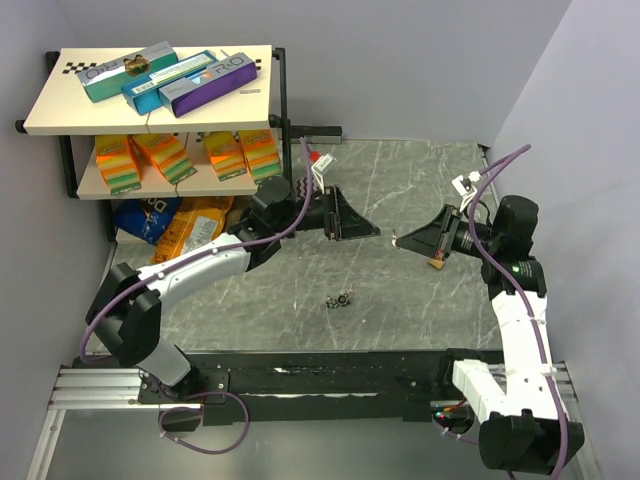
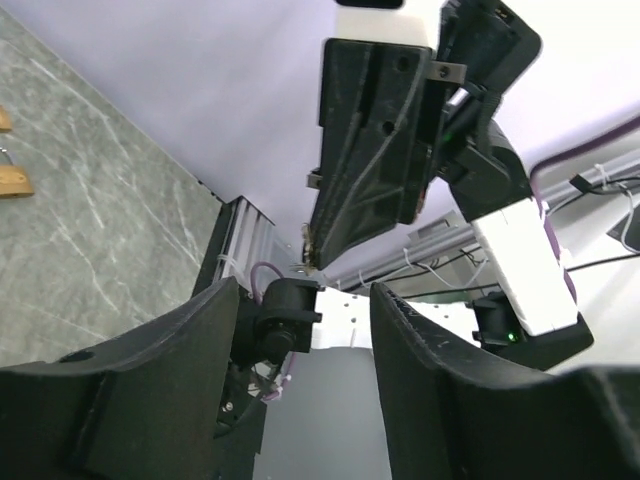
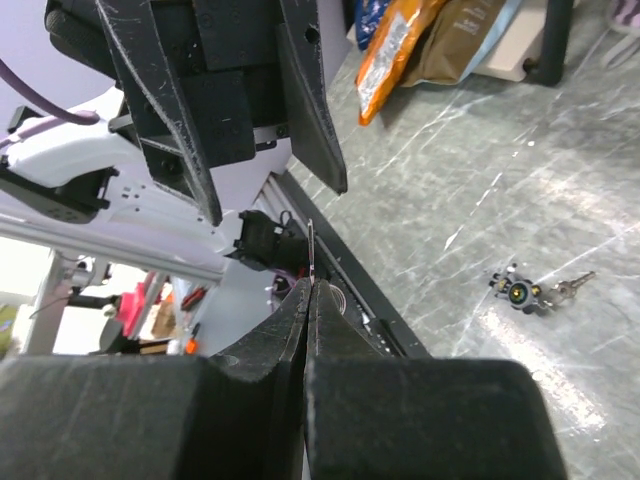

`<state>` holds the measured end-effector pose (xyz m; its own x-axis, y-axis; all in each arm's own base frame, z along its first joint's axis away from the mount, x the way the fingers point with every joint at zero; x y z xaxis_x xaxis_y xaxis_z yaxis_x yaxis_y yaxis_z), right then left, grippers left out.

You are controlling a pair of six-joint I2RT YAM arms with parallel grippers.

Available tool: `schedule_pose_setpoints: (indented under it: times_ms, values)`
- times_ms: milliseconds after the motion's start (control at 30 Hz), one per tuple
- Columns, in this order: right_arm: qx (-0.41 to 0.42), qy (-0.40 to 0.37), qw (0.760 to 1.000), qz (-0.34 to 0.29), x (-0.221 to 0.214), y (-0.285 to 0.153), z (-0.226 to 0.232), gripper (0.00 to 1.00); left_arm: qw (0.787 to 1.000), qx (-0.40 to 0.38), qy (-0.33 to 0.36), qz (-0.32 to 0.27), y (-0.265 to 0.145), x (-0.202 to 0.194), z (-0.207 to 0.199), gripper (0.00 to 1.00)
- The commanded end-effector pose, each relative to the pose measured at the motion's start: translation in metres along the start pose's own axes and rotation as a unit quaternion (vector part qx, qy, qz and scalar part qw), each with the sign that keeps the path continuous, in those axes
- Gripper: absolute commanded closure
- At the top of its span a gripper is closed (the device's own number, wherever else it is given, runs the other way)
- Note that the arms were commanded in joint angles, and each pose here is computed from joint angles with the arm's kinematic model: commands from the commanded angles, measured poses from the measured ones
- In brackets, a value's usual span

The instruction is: Unlock with the key

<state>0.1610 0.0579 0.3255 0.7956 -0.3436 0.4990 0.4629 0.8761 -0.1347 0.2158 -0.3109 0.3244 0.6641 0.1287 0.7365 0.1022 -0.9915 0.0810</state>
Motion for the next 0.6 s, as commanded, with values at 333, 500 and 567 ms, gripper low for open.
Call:
schedule_pose_setpoints:
  times_ms: [333, 500, 567]
  values:
    - [0.044, -0.023, 0.998, 0.039, 0.007, 0.014, 0.005, 1.0, 0.998, -0.056, 0.014, 0.029, 0.029, 0.013, -0.011, 0.59]
    - [0.039, -0.02, 0.998, 0.037, 0.007, 0.016, 0.002, 1.0, 0.998, -0.059, 0.013, 0.032, 0.029, 0.012, -0.01, 0.81]
    - [0.036, -0.016, 0.999, 0.036, 0.007, 0.016, 0.0, 1.0, 0.998, -0.057, 0.012, 0.034, 0.03, 0.012, -0.009, 0.91]
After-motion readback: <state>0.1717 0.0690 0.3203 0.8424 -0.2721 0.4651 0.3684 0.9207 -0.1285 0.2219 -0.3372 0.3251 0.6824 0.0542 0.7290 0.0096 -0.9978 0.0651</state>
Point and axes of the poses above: each gripper's point midway between its finger pads, its own y axis out along the fingers, its own z axis along the line the jaws close on, x = y × z, the point moved 10 cm from there along -y, back along the fingers, and after that the axes turned 10 degrees about y, right-handed, at the moved point
